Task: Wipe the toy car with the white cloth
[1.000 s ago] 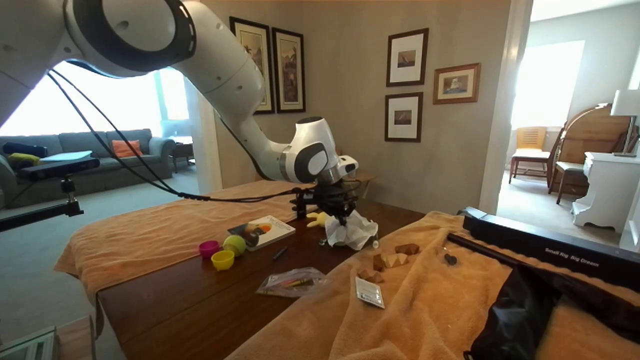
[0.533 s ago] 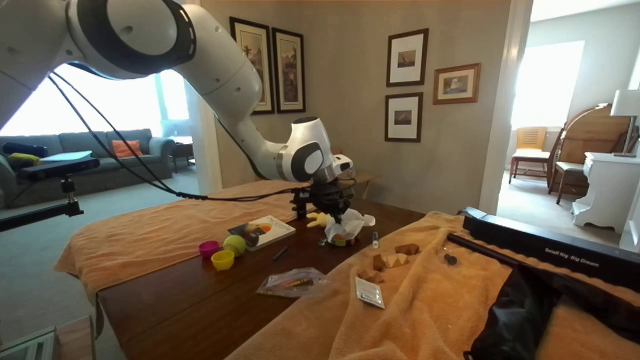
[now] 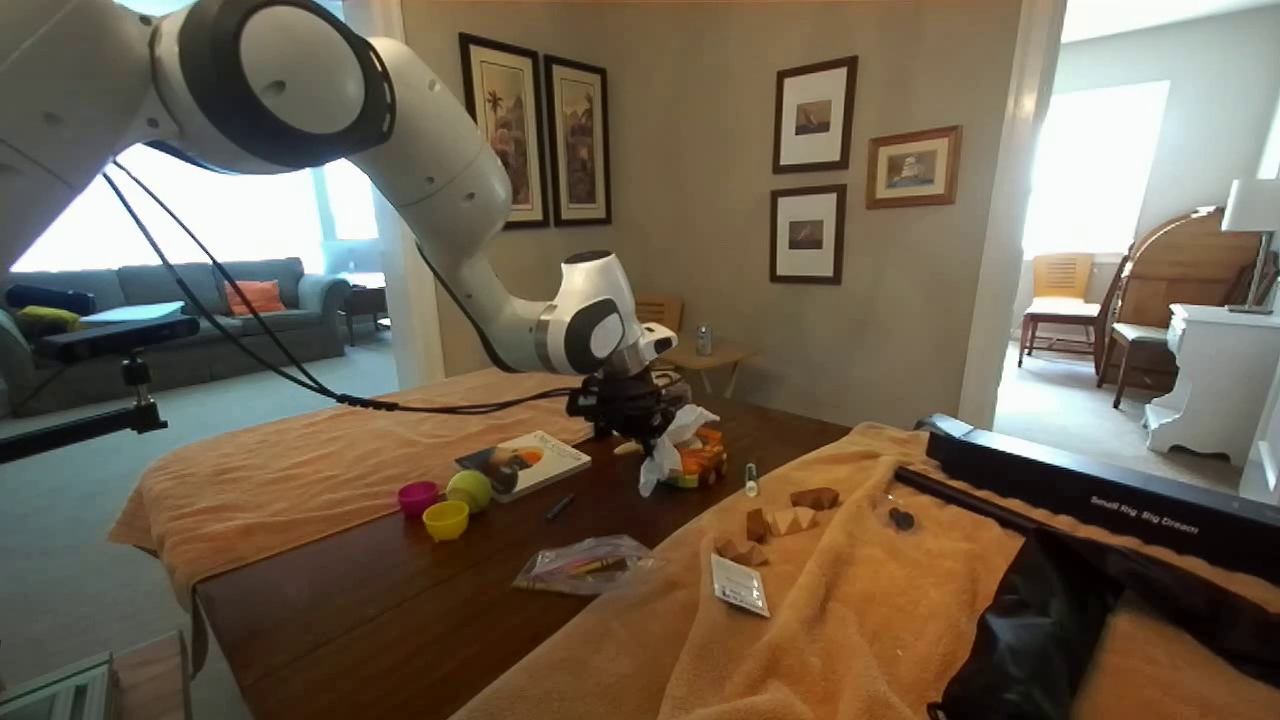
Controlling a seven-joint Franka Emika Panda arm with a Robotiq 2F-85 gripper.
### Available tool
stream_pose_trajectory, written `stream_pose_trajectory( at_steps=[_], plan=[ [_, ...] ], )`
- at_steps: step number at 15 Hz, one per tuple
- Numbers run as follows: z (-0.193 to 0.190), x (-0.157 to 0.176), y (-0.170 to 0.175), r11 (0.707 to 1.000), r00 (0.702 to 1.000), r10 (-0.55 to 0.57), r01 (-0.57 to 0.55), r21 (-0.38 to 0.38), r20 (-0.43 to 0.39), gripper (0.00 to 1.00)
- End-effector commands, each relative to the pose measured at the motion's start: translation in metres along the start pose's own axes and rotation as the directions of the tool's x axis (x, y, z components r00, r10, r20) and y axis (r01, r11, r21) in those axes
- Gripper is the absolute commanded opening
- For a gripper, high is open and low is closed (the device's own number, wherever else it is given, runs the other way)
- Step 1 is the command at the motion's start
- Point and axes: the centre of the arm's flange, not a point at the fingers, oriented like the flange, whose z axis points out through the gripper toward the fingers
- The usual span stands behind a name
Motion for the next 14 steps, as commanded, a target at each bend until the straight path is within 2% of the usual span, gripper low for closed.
stream_pose_trajectory(
  at_steps=[1, 7, 11, 14],
  plan=[
    [-0.002, 0.006, 0.014, 1.0, 1.0, 0.018, -0.019, -0.022, -0.01, 0.0],
    [-0.026, 0.011, 0.065, 0.994, 0.994, 0.101, -0.103, -0.035, -0.051, 0.0],
    [-0.03, 0.005, 0.102, 0.986, 0.986, 0.152, -0.156, -0.063, -0.061, 0.0],
    [-0.029, 0.0, 0.116, 0.982, 0.984, 0.169, -0.173, -0.078, -0.053, 0.0]
  ],
)
